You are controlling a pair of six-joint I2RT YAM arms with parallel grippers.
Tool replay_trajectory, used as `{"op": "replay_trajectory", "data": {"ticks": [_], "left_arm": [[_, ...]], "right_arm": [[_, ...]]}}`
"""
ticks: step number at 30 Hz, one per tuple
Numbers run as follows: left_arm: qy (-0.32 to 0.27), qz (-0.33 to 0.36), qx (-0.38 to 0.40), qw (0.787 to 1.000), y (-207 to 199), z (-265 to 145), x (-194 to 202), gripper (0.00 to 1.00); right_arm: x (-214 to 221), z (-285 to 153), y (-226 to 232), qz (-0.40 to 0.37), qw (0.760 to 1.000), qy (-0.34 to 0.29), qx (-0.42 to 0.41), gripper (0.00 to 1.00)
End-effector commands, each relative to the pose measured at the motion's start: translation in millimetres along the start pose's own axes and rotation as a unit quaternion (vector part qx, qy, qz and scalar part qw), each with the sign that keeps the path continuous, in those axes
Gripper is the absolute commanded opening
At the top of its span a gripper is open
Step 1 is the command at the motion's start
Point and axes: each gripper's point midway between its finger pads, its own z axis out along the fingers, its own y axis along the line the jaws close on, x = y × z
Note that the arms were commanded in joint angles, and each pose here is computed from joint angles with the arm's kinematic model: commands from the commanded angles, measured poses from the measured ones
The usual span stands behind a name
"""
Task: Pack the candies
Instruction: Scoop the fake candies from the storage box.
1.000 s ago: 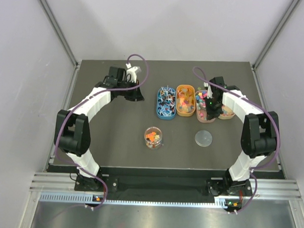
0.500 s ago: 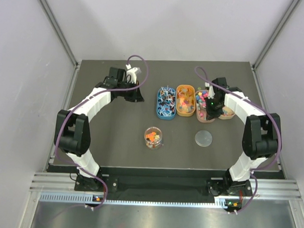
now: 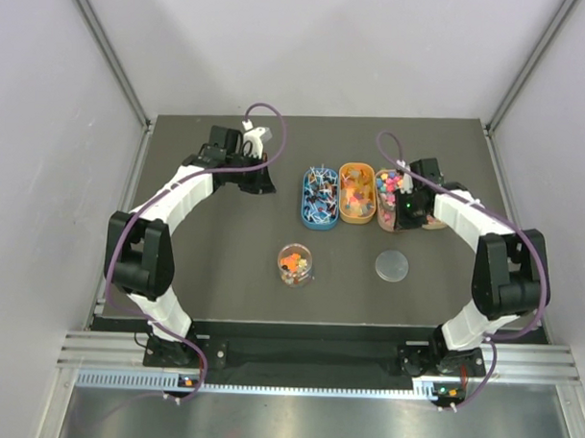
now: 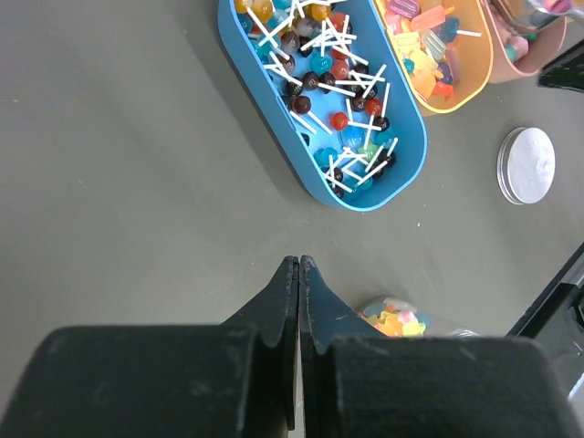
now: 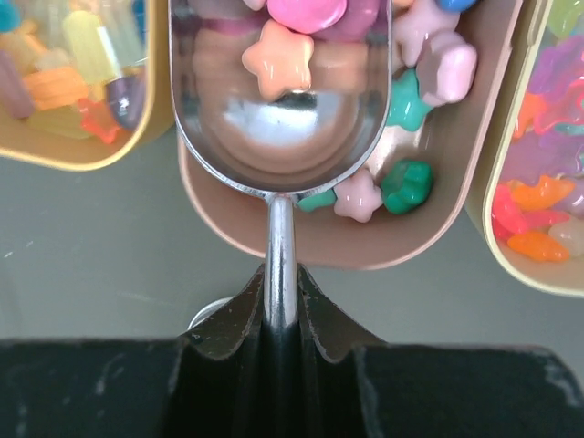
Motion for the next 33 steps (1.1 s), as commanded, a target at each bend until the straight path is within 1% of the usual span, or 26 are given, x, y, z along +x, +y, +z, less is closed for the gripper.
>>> {"op": "replay_trajectory", "data": {"ticks": [1,4,7,10,13,15,18,19,21,22,24,25,28,31,33], "left_arm": [[-0.025,0.042,0.001,0.999,-16,-16,-20,0.00],[-0.022,0.052,0.000,0.998,-18,-18,-19,0.00],[-0.021,0.055,-0.007,0.998,-18,-21,-19,0.00],[-0.024,0.071,-0.013,0.997,-17,-25,-19,0.00],[-0.026,0.077,-0.015,0.997,-17,-27,-21,0.00],[-0.028,0.082,-0.018,0.996,-17,-27,-24,0.00],[-0.037,0.089,-0.024,0.995,-18,-32,-31,0.00],[-0.039,0.090,-0.027,0.995,-18,-33,-33,0.00],[-0.042,0.094,-0.029,0.994,-18,-34,-36,0.00],[-0.045,0.095,-0.031,0.994,-18,-36,-38,0.00],[-0.050,0.102,-0.036,0.993,-18,-39,-41,0.00],[-0.052,0.105,-0.037,0.992,-19,-42,-42,0.00],[-0.058,0.112,-0.050,0.991,-17,-49,-44,0.00],[-0.062,0.114,-0.055,0.990,-17,-56,-42,0.00],[-0.057,0.113,-0.057,0.990,-16,-57,-35,0.00]], "right_arm": [[3,24,-13,0.005,0.999,-0.029,0.021,0.00],[16,31,-17,0.019,0.999,-0.029,0.027,0.00],[22,31,-22,0.040,0.998,-0.042,0.033,0.00],[8,27,-25,0.038,0.994,-0.093,0.037,0.00],[-3,22,-26,0.038,0.991,-0.122,0.041,0.00],[-12,11,-25,0.034,0.989,-0.141,0.039,0.00],[-19,-10,-21,0.015,0.988,-0.150,0.040,0.00],[-28,-24,-19,0.002,0.985,-0.169,0.040,0.00],[-30,-37,-21,-0.012,0.983,-0.177,0.053,0.00],[-38,-51,-19,-0.028,0.979,-0.194,0.054,0.00],[-39,-65,-17,-0.040,0.979,-0.193,0.055,0.00],[-47,-75,-14,-0.070,0.975,-0.204,0.058,0.00],[-57,-105,-8,-0.101,0.963,-0.243,0.058,0.00],[-64,-131,12,-0.140,0.947,-0.287,0.040,0.00],[-66,-139,27,-0.168,0.936,-0.308,0.021,0.00]]}}
